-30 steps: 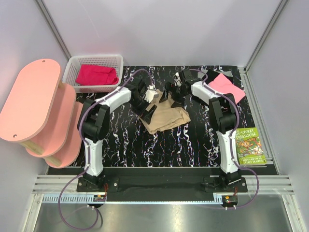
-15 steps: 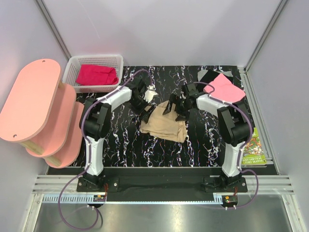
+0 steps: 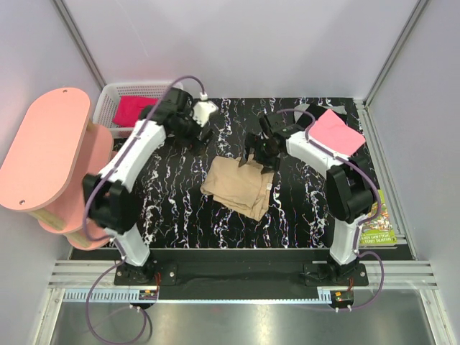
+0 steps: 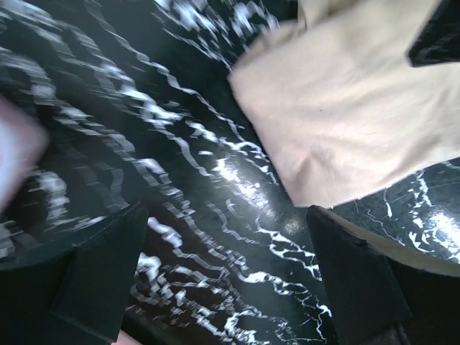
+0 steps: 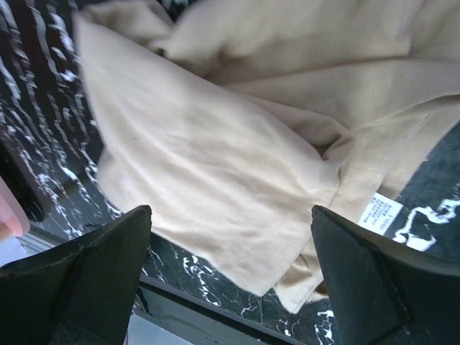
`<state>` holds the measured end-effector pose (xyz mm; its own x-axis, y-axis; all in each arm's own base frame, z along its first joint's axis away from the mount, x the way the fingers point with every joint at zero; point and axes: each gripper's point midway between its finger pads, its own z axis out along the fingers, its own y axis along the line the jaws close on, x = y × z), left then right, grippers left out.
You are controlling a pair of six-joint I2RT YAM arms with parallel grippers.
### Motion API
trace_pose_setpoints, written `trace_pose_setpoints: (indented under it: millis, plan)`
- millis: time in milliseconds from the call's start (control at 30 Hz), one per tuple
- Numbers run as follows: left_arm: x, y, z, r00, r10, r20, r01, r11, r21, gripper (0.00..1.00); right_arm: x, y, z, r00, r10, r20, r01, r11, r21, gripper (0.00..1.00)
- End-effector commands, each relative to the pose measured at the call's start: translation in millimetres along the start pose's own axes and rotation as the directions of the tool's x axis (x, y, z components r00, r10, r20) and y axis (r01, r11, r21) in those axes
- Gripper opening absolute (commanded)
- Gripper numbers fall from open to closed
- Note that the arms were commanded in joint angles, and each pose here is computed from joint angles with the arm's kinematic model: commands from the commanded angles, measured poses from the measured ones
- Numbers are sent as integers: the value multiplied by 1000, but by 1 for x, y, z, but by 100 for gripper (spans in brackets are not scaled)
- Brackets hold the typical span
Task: Fold and stack the t-shirts
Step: Smooth out wrinkles on the folded tshirt, then put the neatly folded tshirt into the corner of the board with the right arm
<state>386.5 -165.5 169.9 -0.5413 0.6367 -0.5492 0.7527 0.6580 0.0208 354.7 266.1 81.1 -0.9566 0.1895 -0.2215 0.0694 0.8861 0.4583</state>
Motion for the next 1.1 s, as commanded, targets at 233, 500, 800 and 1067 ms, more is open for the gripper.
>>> trace_pose_setpoints:
  millis: [233, 500, 800, 1067]
  plan:
    - [-26, -68, -22, 996, 44, 79, -57, 985, 165, 99, -13, -40, -64, 984, 122, 126, -128, 991, 33, 100]
    - [-17, -74, 43, 998, 32, -53, -19, 975, 223, 99, 31, -55, -34, 967, 249, 48, -242, 962, -130, 100]
    - [6, -107, 76, 987, 72, -141, -31, 960, 278, 99, 35, -57, 1, 944, 329, -29, -320, 891, -321, 100]
    - [21, -113, 95, 978, 102, -183, -51, 962, 268, 99, 31, -70, 29, 935, 353, -44, -346, 876, -335, 100]
